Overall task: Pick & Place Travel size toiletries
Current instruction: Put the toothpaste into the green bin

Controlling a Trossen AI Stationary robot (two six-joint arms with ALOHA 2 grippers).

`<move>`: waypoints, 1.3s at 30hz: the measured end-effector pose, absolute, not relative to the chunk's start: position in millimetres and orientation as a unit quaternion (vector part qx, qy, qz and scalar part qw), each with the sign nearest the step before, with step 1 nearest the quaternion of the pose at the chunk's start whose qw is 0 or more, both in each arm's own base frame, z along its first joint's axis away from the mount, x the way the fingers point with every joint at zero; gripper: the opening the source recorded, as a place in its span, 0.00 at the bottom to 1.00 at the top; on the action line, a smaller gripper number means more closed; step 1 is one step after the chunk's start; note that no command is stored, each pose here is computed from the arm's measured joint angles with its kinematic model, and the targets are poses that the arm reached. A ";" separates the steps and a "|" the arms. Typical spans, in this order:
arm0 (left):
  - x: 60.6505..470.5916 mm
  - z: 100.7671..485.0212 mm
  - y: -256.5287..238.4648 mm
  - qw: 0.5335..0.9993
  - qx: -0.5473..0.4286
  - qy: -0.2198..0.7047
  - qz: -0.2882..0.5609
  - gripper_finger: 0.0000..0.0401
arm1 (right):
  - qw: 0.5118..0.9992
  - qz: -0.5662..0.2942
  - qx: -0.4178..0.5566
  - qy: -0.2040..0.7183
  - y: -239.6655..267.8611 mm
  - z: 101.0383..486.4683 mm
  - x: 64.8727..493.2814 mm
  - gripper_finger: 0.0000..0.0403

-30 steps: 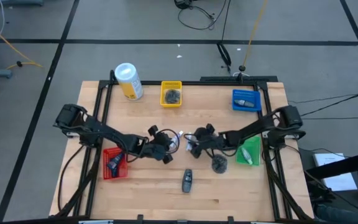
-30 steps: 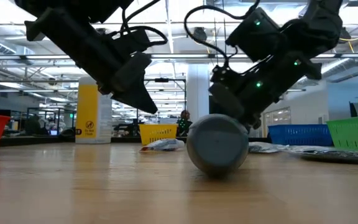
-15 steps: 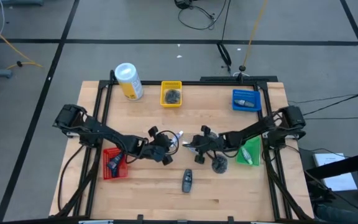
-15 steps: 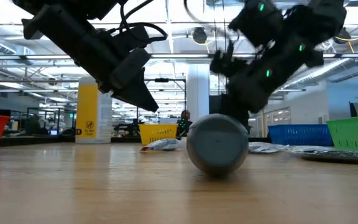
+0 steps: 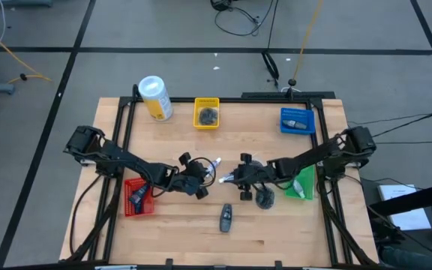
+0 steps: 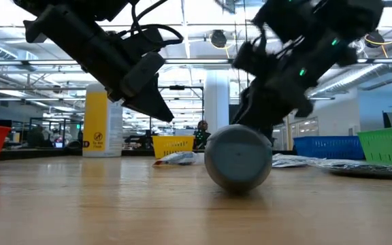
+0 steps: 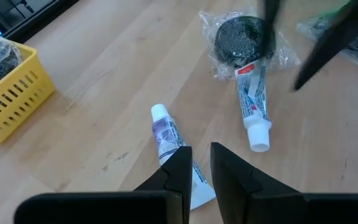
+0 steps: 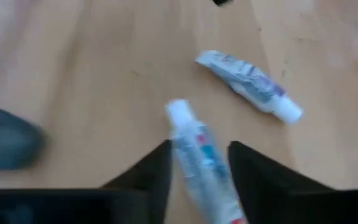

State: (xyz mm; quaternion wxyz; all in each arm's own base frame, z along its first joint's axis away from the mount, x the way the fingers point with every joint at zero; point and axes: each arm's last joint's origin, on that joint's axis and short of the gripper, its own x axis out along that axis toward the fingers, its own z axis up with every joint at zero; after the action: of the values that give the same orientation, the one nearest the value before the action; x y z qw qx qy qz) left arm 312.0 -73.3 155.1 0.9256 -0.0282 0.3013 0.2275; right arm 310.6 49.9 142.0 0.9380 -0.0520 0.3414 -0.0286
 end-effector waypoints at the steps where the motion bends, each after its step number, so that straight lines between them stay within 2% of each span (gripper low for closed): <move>1: 312.1 155.2 -73.4 0.926 -0.029 0.301 0.227 0.15 | 0.936 -0.026 -0.072 0.344 46.5 138.3 312.4 0.42; 5: 312.2 155.3 -73.4 0.926 -0.029 0.300 0.227 0.15 | 0.925 0.026 -0.107 0.363 32.9 121.2 318.5 0.61; 8: 312.2 155.5 -73.4 0.926 -0.029 0.300 0.227 0.15 | 0.917 0.048 -0.120 0.378 26.8 109.5 320.2 0.65; 10: 312.2 155.5 -73.4 0.926 -0.030 0.300 0.227 0.15 | 0.914 0.060 -0.130 0.379 25.7 105.4 321.2 0.61; 12: 312.3 155.5 -73.4 0.926 -0.030 0.299 0.227 0.15 | 0.913 0.065 -0.136 0.380 26.5 104.8 321.0 0.52; 18: 312.2 155.5 -73.4 0.926 -0.029 0.300 0.227 0.15 | 0.911 0.078 -0.124 0.385 45.0 116.8 312.5 0.10; 19: 312.2 155.5 -73.4 0.926 -0.029 0.300 0.227 0.15 | 0.913 0.087 -0.127 0.379 51.3 123.2 310.1 0.06; 21: 312.2 155.4 -73.4 0.926 -0.028 0.300 0.227 0.15 | 0.916 0.100 -0.117 0.370 65.8 140.6 302.1 0.05; 23: 311.9 155.3 -73.3 0.926 -0.027 0.301 0.227 0.15 | 0.920 0.094 -0.093 0.369 81.2 162.7 293.5 0.08; 26: 310.3 153.0 -72.6 0.925 -0.027 0.303 0.228 0.15 | 0.898 0.095 -0.050 0.428 100.8 189.7 265.6 0.10; 29: 309.0 151.2 -72.1 0.924 -0.028 0.306 0.229 0.15 | 0.865 0.054 0.038 0.497 109.6 214.9 230.9 0.07; 32: 308.4 150.5 -72.0 0.923 -0.034 0.305 0.232 0.15 | 0.812 -0.041 0.133 0.566 103.5 228.6 190.9 0.03; 35: 308.7 150.8 -72.1 0.924 -0.036 0.303 0.232 0.15 | 0.769 -0.152 0.195 0.590 92.0 229.6 160.2 0.04; 39: 308.8 150.9 -72.0 0.924 -0.037 0.302 0.232 0.15 | 0.715 -0.272 0.257 0.590 73.6 212.2 133.9 0.11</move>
State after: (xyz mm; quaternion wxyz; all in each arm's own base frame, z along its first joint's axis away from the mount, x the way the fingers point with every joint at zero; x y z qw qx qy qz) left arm 308.8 -72.0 150.9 0.9241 -0.0366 0.3018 0.2317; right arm 133.9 73.6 212.2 0.7152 0.2574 0.5901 -0.2721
